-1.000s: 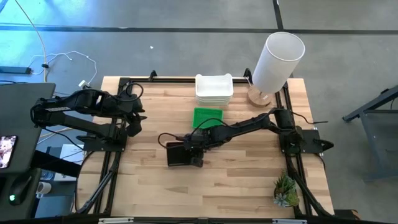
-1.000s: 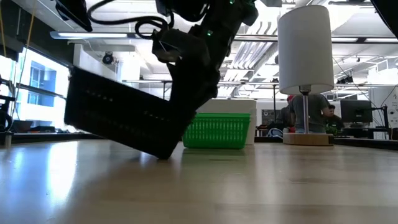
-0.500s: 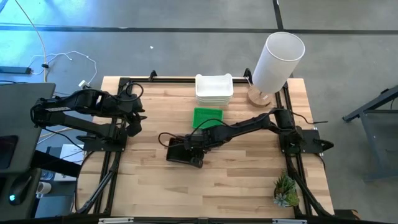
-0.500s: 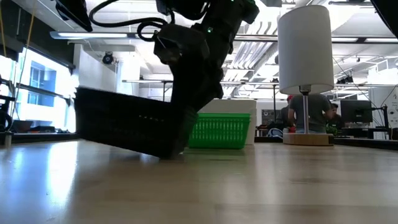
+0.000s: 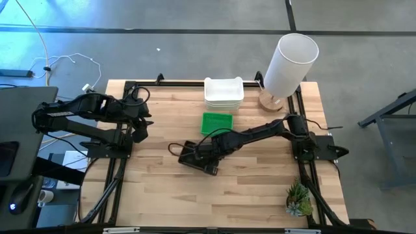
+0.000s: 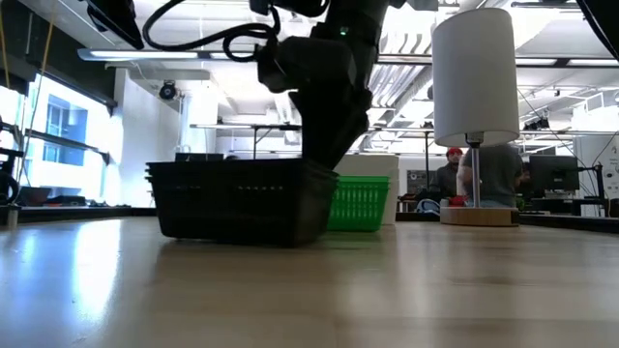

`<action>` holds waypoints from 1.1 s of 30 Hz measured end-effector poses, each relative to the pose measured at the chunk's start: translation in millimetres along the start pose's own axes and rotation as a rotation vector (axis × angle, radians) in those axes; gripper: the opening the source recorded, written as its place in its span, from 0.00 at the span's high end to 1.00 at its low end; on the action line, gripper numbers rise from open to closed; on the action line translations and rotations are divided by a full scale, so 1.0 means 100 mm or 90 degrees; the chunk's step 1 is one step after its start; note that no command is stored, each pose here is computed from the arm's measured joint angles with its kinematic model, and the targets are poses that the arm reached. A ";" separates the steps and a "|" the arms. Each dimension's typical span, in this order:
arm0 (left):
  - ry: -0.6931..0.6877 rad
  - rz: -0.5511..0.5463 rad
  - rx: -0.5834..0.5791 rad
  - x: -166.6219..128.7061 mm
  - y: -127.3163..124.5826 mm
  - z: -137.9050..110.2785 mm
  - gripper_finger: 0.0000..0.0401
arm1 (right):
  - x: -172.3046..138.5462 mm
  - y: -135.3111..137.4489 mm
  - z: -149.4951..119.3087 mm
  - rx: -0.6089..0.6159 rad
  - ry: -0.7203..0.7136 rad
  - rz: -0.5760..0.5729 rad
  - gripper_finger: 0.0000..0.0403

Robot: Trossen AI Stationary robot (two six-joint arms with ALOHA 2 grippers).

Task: Stack baskets by color
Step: Move the black bins to the center of the table

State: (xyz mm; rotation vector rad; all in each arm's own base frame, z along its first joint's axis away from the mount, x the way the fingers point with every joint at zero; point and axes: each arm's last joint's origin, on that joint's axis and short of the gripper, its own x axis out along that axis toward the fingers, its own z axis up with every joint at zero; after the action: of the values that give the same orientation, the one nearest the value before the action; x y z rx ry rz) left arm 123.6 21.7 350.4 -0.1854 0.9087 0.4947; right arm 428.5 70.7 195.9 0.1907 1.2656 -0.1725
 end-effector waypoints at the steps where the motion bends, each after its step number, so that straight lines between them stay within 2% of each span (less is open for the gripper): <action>1: 0.000 0.000 0.000 0.00 0.00 0.00 0.67 | 0.00 0.00 -0.01 0.001 0.003 -0.003 0.69; 17: 0.000 0.000 -0.002 0.00 0.00 0.00 0.67 | -0.03 -0.08 -0.21 0.009 0.130 -0.083 0.69; 25: 0.000 0.000 -0.002 0.00 0.00 0.00 0.67 | -0.05 -0.08 -0.30 -0.037 0.178 -0.094 0.69; 33: -0.001 0.000 -0.002 0.00 0.00 0.00 0.67 | -0.12 -0.02 -0.33 -0.060 0.176 -0.094 0.69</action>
State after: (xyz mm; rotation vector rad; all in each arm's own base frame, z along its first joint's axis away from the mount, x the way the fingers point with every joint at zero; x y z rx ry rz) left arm 123.7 21.7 350.5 -0.1883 0.9069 0.4955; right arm 394.1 76.9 197.5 0.0397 1.5603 -0.2177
